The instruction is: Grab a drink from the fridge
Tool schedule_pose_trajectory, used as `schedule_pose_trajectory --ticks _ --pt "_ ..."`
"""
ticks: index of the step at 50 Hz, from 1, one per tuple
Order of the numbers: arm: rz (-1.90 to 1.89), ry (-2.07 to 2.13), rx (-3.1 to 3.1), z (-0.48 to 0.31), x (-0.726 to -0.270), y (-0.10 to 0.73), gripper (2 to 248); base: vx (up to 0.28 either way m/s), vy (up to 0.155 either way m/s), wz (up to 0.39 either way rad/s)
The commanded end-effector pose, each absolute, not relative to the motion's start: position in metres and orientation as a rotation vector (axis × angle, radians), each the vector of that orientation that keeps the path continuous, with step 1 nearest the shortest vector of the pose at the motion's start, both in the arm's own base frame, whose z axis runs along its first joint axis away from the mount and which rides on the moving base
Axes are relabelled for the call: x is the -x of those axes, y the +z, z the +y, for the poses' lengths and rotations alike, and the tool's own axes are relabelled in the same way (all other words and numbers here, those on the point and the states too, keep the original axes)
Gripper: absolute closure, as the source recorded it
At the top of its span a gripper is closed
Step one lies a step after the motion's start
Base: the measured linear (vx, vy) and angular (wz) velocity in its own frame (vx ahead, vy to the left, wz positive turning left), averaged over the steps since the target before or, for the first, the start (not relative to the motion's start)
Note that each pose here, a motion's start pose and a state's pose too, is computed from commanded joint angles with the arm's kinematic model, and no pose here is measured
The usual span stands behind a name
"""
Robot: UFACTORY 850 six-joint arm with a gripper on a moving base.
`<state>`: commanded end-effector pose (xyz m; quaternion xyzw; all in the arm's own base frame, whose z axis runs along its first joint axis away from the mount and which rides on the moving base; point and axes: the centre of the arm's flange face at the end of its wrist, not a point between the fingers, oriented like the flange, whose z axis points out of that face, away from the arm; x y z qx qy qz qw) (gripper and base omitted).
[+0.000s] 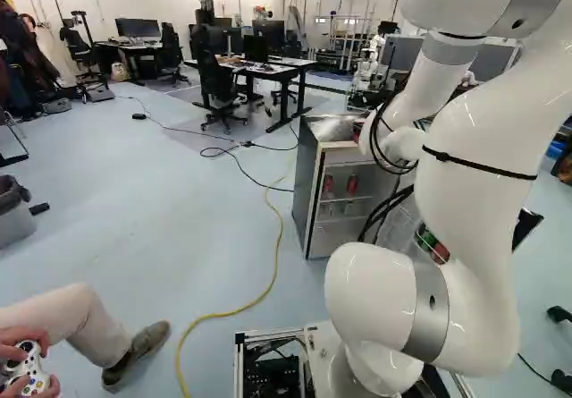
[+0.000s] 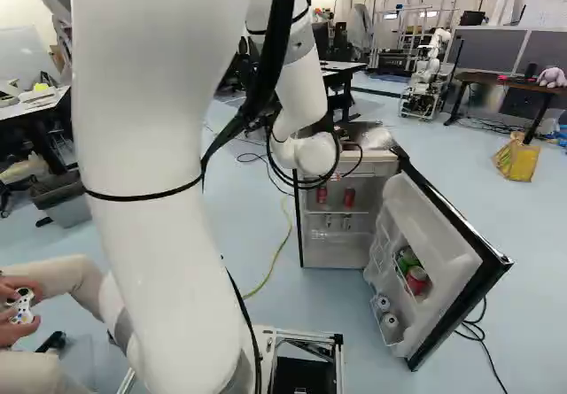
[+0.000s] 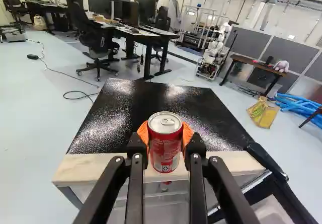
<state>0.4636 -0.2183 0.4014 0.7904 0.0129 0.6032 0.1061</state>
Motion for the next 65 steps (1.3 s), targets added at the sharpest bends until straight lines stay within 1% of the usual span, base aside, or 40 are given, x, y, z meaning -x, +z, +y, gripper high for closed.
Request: schedule_pose_trajectory --ticks 24,65 --pt "-0.03 1.792 -2.306 -0.226 -0.487 0.4 164 0.0 0.0 0.0" --pt "-0.19 1.807 -2.26 -0.236 -0.514 0.399 164 0.0 0.0 0.0"
